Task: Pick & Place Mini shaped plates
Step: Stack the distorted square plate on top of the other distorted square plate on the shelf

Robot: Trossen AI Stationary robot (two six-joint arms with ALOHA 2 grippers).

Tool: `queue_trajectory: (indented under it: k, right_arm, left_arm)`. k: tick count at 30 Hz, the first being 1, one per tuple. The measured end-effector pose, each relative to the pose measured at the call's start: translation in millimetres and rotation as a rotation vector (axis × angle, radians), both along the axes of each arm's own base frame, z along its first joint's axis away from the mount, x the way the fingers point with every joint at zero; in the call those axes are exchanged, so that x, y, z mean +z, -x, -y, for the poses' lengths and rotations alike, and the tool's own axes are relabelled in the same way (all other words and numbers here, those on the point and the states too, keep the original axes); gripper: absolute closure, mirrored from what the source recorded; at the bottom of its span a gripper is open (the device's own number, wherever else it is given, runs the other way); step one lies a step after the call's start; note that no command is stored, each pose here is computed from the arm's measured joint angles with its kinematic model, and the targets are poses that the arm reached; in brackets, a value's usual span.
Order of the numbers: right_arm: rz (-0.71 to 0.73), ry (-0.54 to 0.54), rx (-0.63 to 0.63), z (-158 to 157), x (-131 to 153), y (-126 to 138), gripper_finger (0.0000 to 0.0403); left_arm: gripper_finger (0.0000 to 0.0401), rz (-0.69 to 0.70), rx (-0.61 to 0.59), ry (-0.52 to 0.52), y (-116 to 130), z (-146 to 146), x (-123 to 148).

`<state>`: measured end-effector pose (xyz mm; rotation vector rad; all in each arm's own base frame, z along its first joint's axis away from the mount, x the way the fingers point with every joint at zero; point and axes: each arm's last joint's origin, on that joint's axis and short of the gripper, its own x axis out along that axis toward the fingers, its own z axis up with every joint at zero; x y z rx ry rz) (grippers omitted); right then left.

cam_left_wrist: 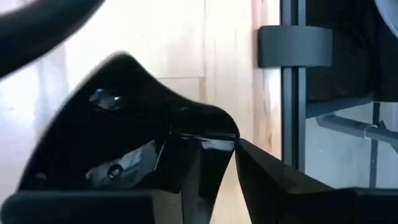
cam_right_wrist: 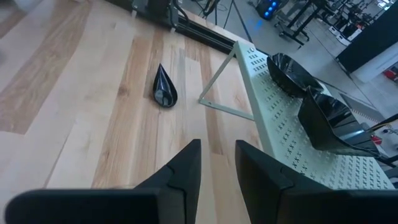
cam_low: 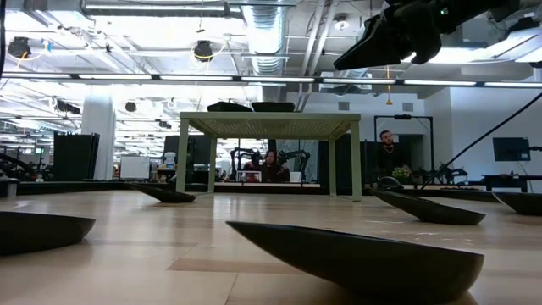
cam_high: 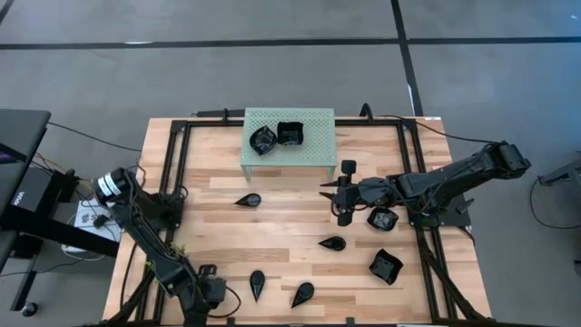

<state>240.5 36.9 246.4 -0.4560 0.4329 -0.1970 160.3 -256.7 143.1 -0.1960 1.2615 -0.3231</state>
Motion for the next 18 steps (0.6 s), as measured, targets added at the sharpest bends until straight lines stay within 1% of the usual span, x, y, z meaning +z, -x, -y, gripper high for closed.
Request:
queue_trajectory:
  k: [6,10,14,18]
  right_arm:
    - [0.0,0.0,0.0,0,0,0,0.031]
    - [0.0,0.0,0.0,0,0,0,0.031]
    - [0.0,0.0,0.0,0,0,0,0.031]
    - [0.0,0.0,0.0,0,0,0,0.031]
  left_arm:
    - [0.0297,0.08,0.015,0.035,0,-5,22]
    - [0.0297,0.124,-0.029,-0.008,1,-8,24]
    - [0.0297,0.076,-0.047,-0.097,5,-15,20]
    - [0.0297,0.067,-0.067,-0.112,9,-13,21]
